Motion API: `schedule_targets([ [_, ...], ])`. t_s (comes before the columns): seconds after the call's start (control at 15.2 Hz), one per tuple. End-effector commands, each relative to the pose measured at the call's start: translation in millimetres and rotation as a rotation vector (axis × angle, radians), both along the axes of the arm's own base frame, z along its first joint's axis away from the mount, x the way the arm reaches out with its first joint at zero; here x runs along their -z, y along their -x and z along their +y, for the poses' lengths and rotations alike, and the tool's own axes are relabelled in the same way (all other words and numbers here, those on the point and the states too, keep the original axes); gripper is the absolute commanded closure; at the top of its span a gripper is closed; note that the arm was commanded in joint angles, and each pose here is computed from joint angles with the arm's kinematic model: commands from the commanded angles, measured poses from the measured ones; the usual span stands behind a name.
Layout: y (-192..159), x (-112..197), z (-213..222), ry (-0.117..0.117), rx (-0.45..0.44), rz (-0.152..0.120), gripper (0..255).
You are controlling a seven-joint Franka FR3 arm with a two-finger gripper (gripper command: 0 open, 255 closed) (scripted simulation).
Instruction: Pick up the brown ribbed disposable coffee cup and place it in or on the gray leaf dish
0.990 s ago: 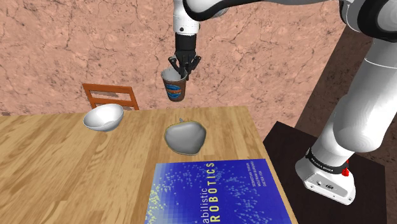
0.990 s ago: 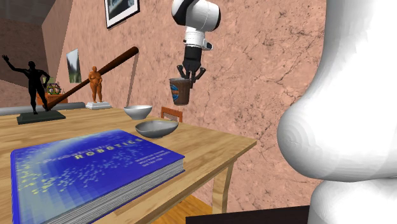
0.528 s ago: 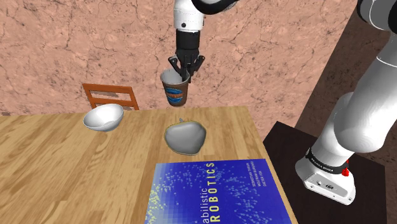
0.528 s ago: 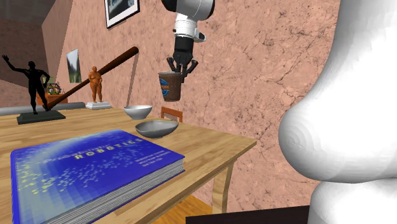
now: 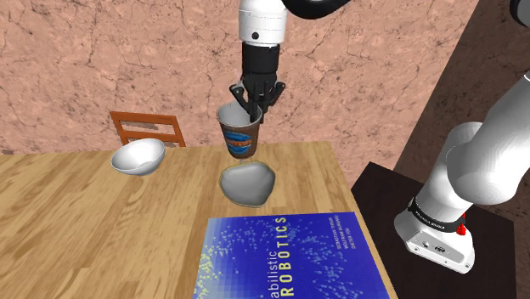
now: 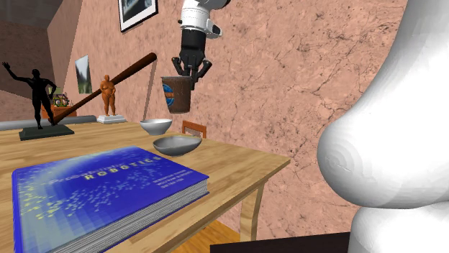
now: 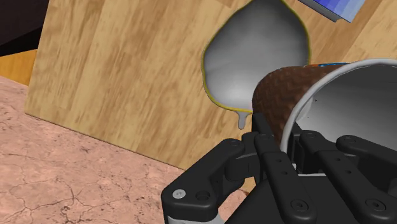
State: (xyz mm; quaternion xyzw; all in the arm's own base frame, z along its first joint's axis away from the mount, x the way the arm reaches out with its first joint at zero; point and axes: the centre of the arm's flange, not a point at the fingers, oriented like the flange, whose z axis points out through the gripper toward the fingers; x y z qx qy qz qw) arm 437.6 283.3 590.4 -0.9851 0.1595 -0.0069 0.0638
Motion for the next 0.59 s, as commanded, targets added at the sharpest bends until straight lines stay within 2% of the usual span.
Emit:
schedule_targets([
  [0.0,4,8,2,0.0,0.001,0.0,255],
  [0.53,4,50,2,0.0,0.001,0.0,255],
])
